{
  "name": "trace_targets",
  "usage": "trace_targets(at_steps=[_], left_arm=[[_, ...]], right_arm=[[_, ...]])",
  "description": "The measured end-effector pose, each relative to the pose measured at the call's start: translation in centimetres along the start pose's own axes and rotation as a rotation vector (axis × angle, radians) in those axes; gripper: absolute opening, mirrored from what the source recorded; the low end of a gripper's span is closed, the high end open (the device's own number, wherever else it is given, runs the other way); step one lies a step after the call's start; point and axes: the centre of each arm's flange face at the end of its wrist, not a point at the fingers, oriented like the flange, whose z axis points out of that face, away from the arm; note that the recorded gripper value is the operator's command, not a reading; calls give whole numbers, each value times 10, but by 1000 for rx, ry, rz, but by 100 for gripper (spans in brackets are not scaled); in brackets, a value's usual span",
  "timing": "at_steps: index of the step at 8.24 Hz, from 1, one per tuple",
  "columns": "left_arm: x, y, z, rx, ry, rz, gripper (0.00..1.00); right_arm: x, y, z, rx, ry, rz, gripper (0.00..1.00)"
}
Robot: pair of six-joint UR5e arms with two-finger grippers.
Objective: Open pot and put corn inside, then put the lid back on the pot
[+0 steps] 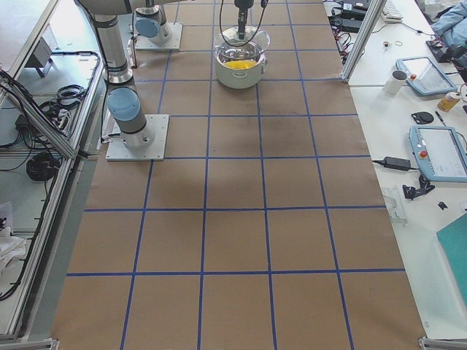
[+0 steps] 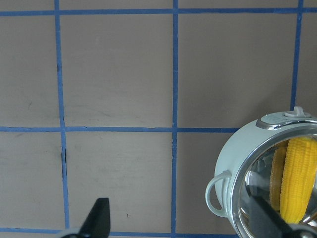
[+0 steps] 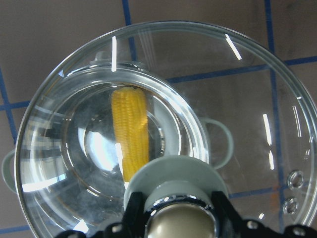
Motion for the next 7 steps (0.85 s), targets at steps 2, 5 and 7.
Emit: trace_targets(at_steps=[2,5,7], left_arm=[[-4,5,-6,17,-3,13,100],[0,19,-5,9,-5,28,100],[1,33,3,-8,-6,28,100]], right_arm=[[-51,-9,28,-7,-12,35,15],[-68,-15,60,-49,2,43,14],[-66,-11,75,-66,6,0,13]])
